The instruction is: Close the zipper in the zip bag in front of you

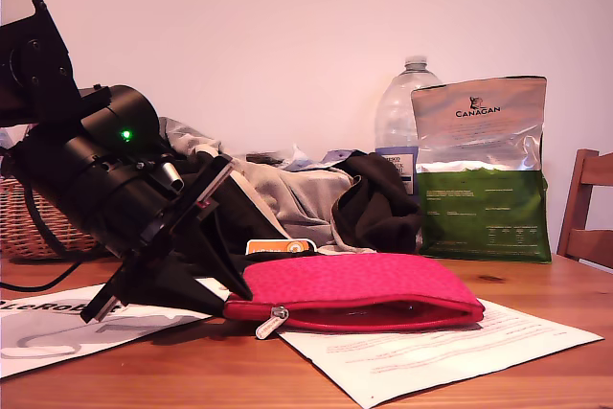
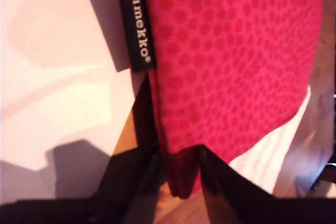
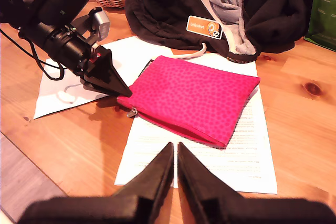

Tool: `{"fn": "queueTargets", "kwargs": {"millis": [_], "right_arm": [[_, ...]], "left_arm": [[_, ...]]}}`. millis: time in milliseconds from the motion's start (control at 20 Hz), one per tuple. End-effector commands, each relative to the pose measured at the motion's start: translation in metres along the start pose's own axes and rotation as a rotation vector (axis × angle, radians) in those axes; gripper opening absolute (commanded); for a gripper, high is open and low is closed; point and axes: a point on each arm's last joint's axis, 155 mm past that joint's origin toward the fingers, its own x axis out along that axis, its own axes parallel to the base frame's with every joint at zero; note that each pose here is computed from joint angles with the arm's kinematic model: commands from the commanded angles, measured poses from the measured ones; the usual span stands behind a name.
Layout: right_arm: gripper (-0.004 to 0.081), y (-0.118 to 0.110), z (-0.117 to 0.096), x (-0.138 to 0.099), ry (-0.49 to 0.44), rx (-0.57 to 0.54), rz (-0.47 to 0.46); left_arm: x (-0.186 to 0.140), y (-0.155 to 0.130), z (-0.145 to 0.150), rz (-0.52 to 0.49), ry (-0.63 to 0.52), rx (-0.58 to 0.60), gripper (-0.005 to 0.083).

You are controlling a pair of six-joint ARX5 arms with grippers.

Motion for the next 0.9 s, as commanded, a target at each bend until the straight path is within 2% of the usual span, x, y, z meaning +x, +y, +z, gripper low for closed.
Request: {"fn": "queueTargets", "kwargs": {"millis": [0, 200, 400, 750, 850], "right_arm": [[-0.0011, 0.002, 0.002, 0.001, -0.006, -0.003, 0.01], [-0.0011, 0.002, 0.006, 0.001, -0.024, -0.006, 0.012], [-0.0011, 0.003, 0.007, 0.001, -0.027, -0.02, 0.013], [-0.001, 0.019, 0.027, -0.001, -0.112, -0.147, 0.091], [0.0024, 0.022, 0.037, -0.003, -0.156, -0.235, 0.099]], "left_arm": [[0.004, -0.005, 0.0, -0.04, 0.009, 0.015, -0.0021], [-0.001, -0.036, -0.002, -0.187, 0.051, 0.018, -0.0021], [-0.007, -0.051, -0.001, -0.256, 0.079, 0.006, -0.0021], [-0.026, -0.07, 0.014, -0.32, 0.056, 0.013, -0.0021], [-0.036, -0.083, 0.016, -0.345, 0.044, 0.043, -0.0021]]}}
